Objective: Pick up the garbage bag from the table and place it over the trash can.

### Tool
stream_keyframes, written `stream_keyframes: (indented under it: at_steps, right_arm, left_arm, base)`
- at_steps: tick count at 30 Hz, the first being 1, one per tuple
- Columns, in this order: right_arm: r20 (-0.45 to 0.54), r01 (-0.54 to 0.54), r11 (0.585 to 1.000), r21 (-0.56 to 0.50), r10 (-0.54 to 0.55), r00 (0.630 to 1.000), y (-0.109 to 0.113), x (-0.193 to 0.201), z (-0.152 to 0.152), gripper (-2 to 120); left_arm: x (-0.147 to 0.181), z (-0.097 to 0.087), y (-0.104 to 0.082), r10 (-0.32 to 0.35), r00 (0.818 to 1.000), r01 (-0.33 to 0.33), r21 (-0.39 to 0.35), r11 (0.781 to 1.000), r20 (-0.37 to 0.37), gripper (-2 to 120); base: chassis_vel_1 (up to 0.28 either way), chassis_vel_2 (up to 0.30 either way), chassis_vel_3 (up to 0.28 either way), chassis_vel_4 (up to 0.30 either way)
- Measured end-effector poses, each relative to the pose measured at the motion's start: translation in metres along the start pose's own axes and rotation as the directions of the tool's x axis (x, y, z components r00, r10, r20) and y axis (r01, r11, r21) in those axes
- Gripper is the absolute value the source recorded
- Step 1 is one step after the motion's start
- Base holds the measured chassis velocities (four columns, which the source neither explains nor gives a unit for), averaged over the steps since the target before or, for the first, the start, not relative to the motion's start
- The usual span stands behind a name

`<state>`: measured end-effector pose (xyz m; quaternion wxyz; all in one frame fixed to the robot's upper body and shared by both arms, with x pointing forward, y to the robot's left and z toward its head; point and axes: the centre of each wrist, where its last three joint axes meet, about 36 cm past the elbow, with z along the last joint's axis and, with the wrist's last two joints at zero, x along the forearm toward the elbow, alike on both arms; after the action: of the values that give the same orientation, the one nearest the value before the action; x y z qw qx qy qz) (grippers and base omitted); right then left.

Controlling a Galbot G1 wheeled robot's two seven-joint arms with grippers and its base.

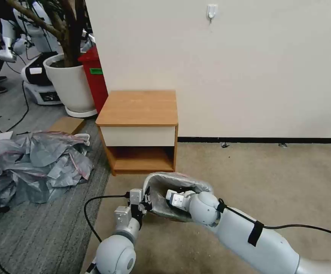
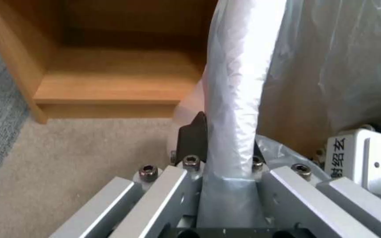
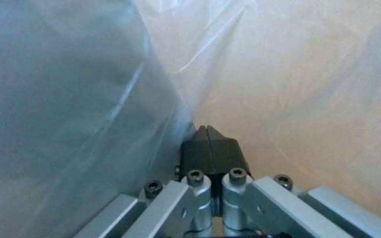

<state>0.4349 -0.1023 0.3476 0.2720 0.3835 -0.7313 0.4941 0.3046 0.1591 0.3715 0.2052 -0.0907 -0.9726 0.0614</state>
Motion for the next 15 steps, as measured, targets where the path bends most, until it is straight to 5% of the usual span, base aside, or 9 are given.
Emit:
stream_keyframes:
  at_steps: [15]
  right_arm:
    - [0.057, 0.002, 1.000, -0.014, -0.001, 0.998, 0.006, 0.018, -0.008, 0]
  left_arm:
    - [-0.004, 0.001, -0.001, -0.014, 1.000, 0.015, 0.033, 0.999, -0.014, 3]
  base:
    - [0.000, 0.000, 0.000, 0.000]
